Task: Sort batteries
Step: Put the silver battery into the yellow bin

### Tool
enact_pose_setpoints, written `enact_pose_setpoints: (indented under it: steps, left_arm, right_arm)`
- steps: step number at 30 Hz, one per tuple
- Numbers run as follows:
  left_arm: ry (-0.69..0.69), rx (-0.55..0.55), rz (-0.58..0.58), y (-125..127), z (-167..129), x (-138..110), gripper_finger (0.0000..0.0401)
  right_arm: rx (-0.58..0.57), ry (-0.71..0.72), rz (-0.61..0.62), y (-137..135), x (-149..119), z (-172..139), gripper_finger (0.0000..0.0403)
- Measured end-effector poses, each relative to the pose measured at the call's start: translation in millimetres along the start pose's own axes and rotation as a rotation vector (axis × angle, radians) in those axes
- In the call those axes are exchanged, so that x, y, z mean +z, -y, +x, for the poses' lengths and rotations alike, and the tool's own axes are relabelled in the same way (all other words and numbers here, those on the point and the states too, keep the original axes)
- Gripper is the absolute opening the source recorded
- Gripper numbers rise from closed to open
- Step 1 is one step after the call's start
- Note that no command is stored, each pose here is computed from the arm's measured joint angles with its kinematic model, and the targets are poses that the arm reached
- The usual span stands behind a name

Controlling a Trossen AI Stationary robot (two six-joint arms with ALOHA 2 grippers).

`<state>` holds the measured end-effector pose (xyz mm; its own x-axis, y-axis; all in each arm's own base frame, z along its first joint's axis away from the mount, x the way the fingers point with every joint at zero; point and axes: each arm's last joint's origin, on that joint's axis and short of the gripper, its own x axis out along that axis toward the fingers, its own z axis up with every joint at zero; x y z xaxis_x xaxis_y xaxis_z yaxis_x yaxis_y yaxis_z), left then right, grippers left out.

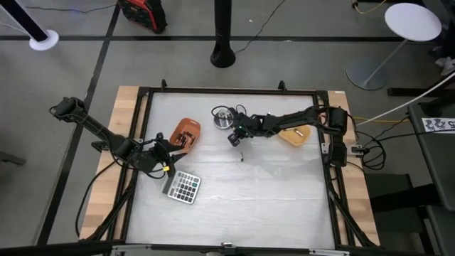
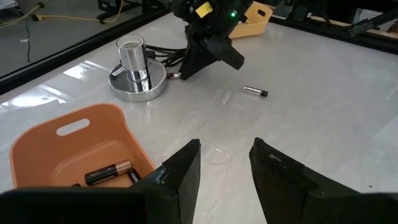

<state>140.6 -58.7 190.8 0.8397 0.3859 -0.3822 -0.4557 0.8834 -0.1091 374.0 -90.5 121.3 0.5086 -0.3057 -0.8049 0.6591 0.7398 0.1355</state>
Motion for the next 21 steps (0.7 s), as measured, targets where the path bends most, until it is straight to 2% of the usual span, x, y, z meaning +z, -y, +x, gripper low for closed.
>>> enact_pose_setpoints:
  steps: [11,21]
  left_arm:
    - [-0.001,0.0,0.001,-0.1,0.0,-0.1,0.013]
    - [-0.001,0.001,0.001,-0.1,0.0,-0.1,0.013]
  right_arm:
    - [0.008,-0.076,-0.044,-3.0,7.7,-11.9,0.0007]
    - [-0.042,-0.215,-0.183,-9.9,28.0,-33.8,0.0007]
